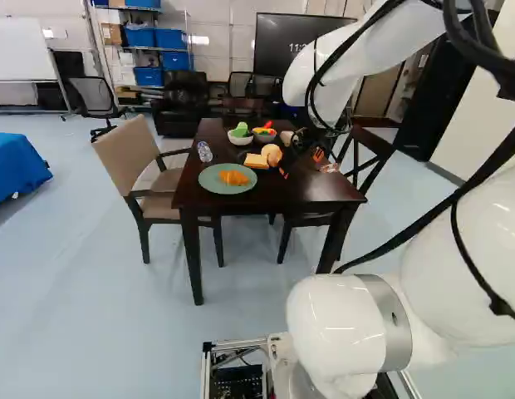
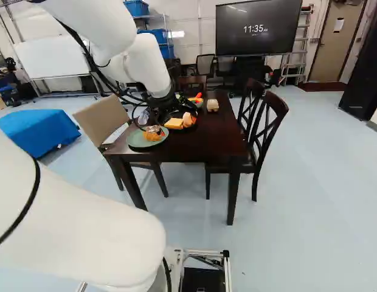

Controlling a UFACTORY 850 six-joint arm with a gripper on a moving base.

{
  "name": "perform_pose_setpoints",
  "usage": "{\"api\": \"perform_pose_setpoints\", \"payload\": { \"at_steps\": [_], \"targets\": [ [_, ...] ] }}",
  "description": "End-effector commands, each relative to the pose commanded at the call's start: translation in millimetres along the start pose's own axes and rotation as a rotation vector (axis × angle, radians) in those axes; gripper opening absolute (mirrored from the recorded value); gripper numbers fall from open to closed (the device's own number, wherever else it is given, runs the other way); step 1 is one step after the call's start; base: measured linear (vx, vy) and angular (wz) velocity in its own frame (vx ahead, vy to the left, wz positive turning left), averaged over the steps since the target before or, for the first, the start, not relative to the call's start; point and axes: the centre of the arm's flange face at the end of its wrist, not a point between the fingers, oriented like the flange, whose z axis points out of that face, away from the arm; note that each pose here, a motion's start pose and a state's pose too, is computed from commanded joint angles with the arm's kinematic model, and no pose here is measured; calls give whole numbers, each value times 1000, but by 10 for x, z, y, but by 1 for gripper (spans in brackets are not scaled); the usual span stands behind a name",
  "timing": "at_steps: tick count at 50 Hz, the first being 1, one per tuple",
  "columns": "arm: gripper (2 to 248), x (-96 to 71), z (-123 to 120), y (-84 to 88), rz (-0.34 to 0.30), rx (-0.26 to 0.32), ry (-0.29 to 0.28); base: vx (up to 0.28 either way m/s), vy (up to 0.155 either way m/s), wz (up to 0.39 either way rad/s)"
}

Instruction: Move the croissant to the empty plate

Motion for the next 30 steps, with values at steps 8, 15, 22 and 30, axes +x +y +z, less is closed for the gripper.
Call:
{"api": "perform_pose_setpoints", "payload": {
  "at_steps": [8,15,22,30],
  "targets": [
    [247,-7,19,-9,4,-2,7,0,0,0],
    [247,-16,45,-22,9,-5,16,0,0,0],
    [247,-29,78,-39,15,-9,27,0,0,0],
    [247,-48,126,-64,25,-14,45,0,0,0]
  ]
}}
